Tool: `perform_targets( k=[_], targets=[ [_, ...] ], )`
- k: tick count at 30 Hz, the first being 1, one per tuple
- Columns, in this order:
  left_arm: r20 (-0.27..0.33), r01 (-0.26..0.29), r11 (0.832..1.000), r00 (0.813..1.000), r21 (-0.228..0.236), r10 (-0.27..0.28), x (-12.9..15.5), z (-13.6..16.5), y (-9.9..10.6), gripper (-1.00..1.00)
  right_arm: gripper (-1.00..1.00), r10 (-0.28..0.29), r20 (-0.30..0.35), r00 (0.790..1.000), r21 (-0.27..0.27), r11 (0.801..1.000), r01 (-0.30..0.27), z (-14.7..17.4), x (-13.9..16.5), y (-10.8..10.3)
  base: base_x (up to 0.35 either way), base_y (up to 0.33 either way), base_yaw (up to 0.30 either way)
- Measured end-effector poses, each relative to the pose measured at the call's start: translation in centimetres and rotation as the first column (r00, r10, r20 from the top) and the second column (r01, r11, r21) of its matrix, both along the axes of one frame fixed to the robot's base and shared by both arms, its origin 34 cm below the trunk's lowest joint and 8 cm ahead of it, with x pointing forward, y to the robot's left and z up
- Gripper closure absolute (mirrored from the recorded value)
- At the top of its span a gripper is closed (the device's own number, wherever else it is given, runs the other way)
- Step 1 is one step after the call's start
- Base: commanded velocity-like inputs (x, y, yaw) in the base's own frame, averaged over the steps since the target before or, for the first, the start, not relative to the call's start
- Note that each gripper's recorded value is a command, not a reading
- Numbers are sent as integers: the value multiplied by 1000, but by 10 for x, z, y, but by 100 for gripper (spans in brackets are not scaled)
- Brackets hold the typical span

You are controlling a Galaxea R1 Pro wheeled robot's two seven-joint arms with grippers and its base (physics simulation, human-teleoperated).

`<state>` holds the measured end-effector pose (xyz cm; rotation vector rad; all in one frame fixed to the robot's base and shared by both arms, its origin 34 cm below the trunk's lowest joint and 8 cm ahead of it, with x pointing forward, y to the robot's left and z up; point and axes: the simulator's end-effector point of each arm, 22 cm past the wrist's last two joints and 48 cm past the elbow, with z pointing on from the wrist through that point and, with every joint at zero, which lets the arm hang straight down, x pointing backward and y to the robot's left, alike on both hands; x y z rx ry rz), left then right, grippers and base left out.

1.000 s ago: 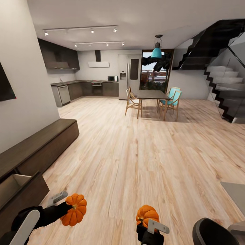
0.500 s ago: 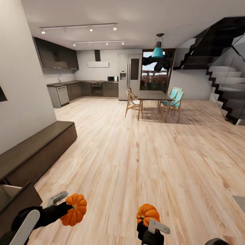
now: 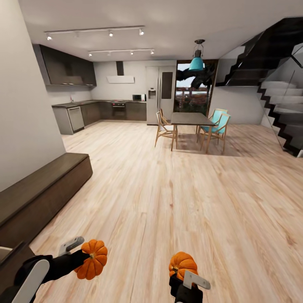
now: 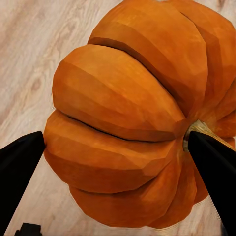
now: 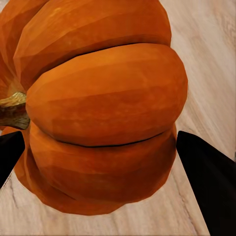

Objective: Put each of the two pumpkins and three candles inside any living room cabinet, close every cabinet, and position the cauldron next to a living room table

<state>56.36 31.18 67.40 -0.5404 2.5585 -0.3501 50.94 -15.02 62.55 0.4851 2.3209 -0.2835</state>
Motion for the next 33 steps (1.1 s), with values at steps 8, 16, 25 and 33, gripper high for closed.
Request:
perform_targets(
  k=[8,16,25,33],
  targets=[
    [0,0,1000,1000,-1,0,0,0,0,100,100,-2,-1,1000,1,1000,2,0,0,0,331,0,69],
    [0,0,1000,1000,0,0,0,0,0,100,100,3,-2,1000,1,1000,-3,0,-1,1,331,0,271],
    [1,0,1000,1000,-1,0,0,0,0,100,100,5,-2,1000,1,1000,-5,0,-1,2,292,-61,290],
    [4,0,1000,1000,-9,0,1,1,-2,100,100,6,-3,1000,1,1000,-6,0,-1,2,72,-52,291]
  ],
)
